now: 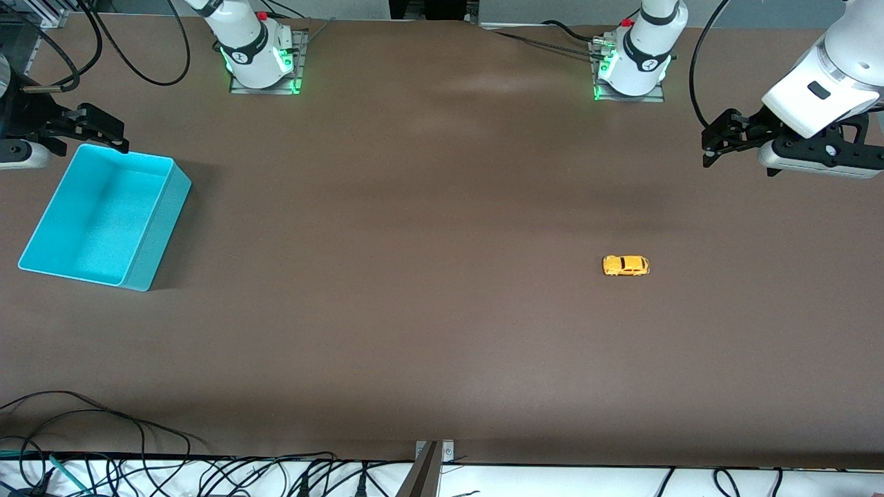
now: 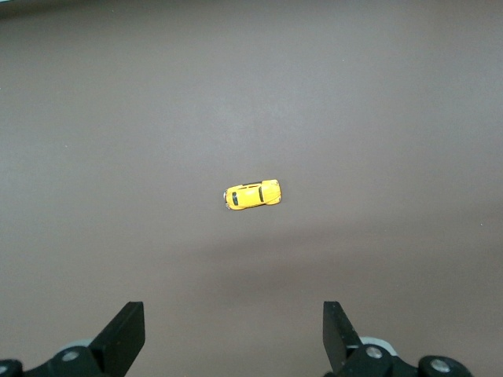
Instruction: Wind up and store yellow beetle car
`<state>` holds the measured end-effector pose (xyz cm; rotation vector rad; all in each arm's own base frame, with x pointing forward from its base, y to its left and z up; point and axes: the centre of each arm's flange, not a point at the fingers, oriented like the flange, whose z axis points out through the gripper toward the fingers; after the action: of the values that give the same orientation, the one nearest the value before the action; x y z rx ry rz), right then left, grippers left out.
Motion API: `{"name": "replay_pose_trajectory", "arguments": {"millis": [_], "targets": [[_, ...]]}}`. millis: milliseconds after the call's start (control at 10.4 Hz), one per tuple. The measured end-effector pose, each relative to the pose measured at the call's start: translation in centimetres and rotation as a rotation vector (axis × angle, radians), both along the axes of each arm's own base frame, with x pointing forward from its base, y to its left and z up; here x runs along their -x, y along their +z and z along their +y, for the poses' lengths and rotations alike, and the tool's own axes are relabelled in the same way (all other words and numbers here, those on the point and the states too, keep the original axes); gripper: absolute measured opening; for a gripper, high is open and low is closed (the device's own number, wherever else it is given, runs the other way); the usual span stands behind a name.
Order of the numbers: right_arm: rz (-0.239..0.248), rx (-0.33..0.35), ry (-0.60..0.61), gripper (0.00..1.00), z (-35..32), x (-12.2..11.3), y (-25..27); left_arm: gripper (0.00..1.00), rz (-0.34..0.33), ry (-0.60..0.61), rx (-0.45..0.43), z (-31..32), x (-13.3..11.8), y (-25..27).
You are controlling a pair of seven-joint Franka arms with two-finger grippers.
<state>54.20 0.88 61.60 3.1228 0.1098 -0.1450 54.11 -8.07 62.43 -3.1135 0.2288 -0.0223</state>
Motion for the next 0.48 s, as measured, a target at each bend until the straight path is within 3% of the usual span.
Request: {"name": "replay_pose_trajectory", "arguments": {"millis": [479], "targets": [[0.0, 0.001, -0.014, 1.0, 0.03, 0.0, -0.01, 1.0, 0.0, 0.0, 0.0, 0.0, 0.0, 0.0]]}}
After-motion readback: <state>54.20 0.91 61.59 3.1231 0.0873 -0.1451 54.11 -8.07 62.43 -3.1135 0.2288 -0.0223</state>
